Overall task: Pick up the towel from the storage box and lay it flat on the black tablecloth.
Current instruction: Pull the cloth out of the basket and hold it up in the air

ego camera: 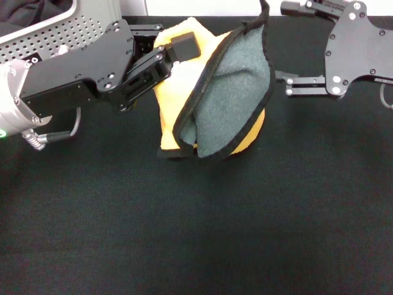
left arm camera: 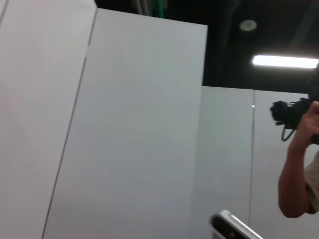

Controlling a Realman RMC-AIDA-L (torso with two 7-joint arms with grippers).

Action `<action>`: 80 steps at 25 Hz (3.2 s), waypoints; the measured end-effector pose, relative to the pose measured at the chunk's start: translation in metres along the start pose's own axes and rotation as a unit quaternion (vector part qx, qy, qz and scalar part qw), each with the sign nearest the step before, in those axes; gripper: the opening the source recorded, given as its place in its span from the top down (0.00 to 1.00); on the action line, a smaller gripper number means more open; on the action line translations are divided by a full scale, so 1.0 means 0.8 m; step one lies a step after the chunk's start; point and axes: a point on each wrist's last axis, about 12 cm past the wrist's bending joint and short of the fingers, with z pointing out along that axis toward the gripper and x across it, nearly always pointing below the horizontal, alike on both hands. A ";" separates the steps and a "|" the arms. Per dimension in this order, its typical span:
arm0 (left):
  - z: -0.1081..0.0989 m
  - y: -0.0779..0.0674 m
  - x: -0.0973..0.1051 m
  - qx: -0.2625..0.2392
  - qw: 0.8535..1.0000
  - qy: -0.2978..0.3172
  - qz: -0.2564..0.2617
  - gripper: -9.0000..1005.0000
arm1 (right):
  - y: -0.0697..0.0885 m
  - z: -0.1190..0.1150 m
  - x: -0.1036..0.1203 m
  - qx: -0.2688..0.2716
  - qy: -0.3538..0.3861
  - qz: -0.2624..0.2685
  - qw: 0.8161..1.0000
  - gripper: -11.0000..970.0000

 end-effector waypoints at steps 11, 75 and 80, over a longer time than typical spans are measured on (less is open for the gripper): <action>-0.002 0.007 0.006 -0.038 0.999 0.004 -0.012 0.94 | -0.009 0.002 -0.019 0.021 0.020 -0.127 0.992 0.15; 0.005 -0.001 0.028 -0.050 0.991 0.015 0.121 0.93 | -0.022 0.048 0.052 0.039 -0.154 0.620 0.768 0.15; 0.007 0.003 0.023 -0.047 0.990 0.015 0.129 0.93 | -0.010 0.059 0.051 0.004 -0.130 0.643 0.755 0.15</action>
